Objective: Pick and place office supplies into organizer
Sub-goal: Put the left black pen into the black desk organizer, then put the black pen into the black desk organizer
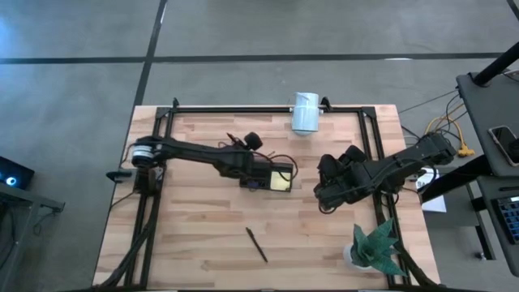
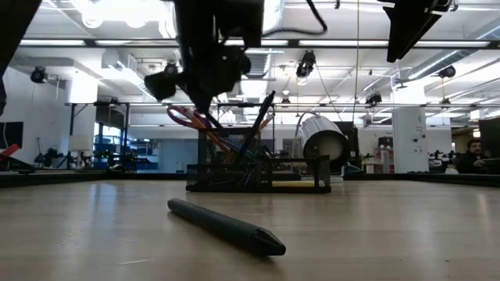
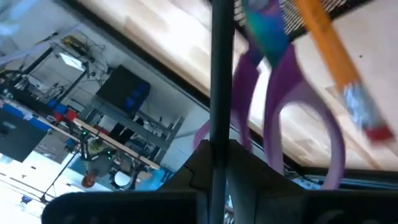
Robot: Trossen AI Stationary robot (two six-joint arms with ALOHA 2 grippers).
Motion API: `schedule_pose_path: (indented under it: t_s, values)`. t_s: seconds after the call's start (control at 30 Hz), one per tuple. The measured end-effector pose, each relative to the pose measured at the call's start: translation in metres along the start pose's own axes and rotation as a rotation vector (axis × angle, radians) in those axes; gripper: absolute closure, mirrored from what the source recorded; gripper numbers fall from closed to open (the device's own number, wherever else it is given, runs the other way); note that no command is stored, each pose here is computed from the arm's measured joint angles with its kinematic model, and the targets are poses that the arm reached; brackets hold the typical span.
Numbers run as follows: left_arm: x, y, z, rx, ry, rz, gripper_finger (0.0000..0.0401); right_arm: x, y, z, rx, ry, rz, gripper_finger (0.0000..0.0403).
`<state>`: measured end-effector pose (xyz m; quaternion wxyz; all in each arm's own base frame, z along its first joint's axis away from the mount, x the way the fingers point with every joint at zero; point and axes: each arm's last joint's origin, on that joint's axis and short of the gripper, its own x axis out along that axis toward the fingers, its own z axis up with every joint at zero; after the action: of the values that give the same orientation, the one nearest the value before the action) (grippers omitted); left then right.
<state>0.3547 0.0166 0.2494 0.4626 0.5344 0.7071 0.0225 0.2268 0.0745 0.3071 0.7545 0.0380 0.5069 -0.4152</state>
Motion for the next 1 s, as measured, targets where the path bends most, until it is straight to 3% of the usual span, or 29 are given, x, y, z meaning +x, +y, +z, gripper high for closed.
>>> schedule_pose_path:
  t_s: [0.13, 0.4, 0.63, 0.83, 1.0]
  values:
    - [0.006, 0.0, 0.013, 0.04, 0.019, -0.006, 0.0393, 0.0, 0.0, -0.001, -0.002, 0.015, 0.006, 0.0183]
    - [-0.015, 0.011, 0.018, -0.003, -0.072, 0.024, 0.0389, 0.001, 0.0, -0.002, -0.022, 0.017, 0.003, 0.0183]
    - [-0.014, 0.004, 0.03, 0.008, -0.096, -0.007, 0.0383, 0.001, 0.0, -0.002, -0.026, 0.017, 0.002, 0.0183]
    - [-0.015, 0.001, 0.037, 0.026, -0.094, -0.003, 0.033, 0.0, 0.001, -0.004, -0.035, 0.015, 0.005, 0.0183]
    - [-0.019, 0.003, 0.03, -0.031, -0.077, 0.02, 0.0286, -0.002, 0.003, -0.008, -0.042, 0.012, 0.012, 0.0183]
